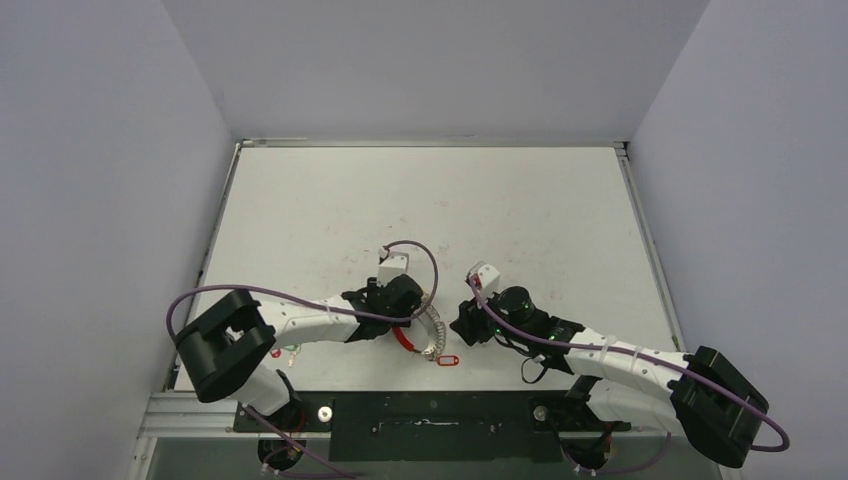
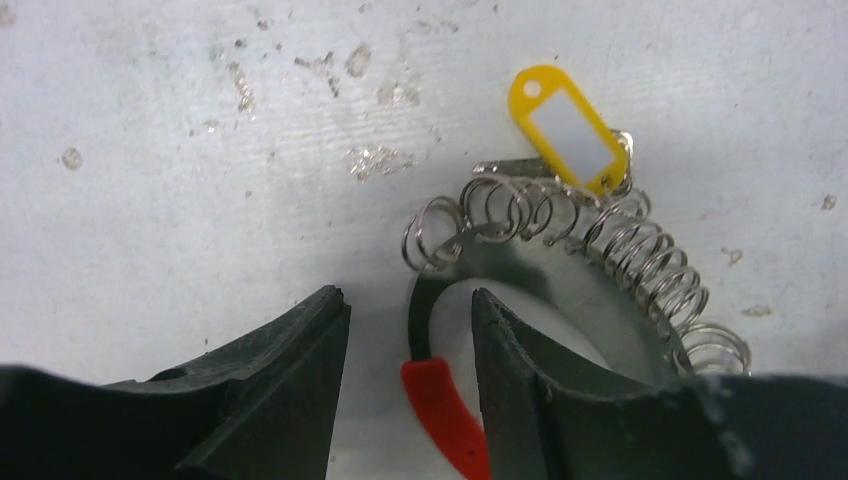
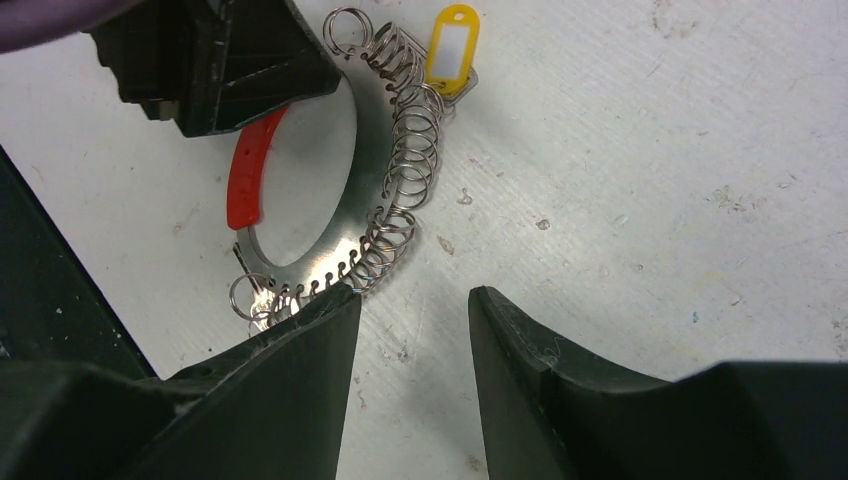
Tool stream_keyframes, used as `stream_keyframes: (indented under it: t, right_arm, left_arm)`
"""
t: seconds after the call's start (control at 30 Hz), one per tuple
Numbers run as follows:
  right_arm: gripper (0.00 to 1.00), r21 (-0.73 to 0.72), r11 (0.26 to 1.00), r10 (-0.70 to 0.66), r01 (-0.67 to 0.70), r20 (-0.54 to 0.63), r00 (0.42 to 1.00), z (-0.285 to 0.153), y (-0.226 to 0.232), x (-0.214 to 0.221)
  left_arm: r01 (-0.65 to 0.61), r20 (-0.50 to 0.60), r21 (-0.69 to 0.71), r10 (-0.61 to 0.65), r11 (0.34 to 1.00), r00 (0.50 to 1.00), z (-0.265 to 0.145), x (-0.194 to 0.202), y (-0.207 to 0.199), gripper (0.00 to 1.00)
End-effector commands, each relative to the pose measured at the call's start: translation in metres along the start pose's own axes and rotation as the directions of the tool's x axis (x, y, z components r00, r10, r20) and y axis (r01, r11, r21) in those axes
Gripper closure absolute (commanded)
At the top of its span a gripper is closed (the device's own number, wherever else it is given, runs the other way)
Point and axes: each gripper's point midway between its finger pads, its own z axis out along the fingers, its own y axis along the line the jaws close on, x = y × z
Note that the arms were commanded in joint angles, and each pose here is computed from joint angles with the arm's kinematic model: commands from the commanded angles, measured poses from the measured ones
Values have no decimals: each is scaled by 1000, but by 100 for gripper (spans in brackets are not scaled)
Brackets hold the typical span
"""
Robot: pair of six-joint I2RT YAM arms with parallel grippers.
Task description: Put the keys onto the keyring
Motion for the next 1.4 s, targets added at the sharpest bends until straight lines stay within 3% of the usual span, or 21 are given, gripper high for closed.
stream_keyframes:
  t: [0.0, 0.2, 0.73, 0.87, 1.0, 1.2, 1.37]
  right_arm:
    - [55, 22, 1000, 9, -11, 52, 999, -2, -4, -14]
    - [55, 19, 1000, 12, -14, 58, 998, -3, -4, -16]
    - [54, -59, 998, -24, 26, 40, 999, -10, 9, -14]
    - [54, -108, 993, -41, 45, 45, 998, -8, 17, -15]
    - [55, -148, 983, -97, 104, 52, 994, -5, 25, -18]
    - [56, -200, 937, -279, 286, 64, 958, 2, 42, -22]
    - [57, -200, 843, -507, 499, 17, 862, 10, 52, -12]
  left_arm:
    - [-147, -145, -71, 136, 987, 980, 11, 26, 13, 58]
    - [-304, -175, -68, 288, 950, 941, 22, 22, 9, 81]
    - [-568, -20, -78, 569, 819, 822, 56, -43, -34, 80]
    - [-540, 48, -50, 542, 840, 839, 38, -61, -41, 61]
    - [-462, 108, 34, 456, 886, 883, 13, -69, -48, 48]
    - [-272, 110, 171, 257, 947, 960, -19, -58, -43, 43]
    - [-89, 38, 308, 81, 947, 996, -33, -36, -42, 43]
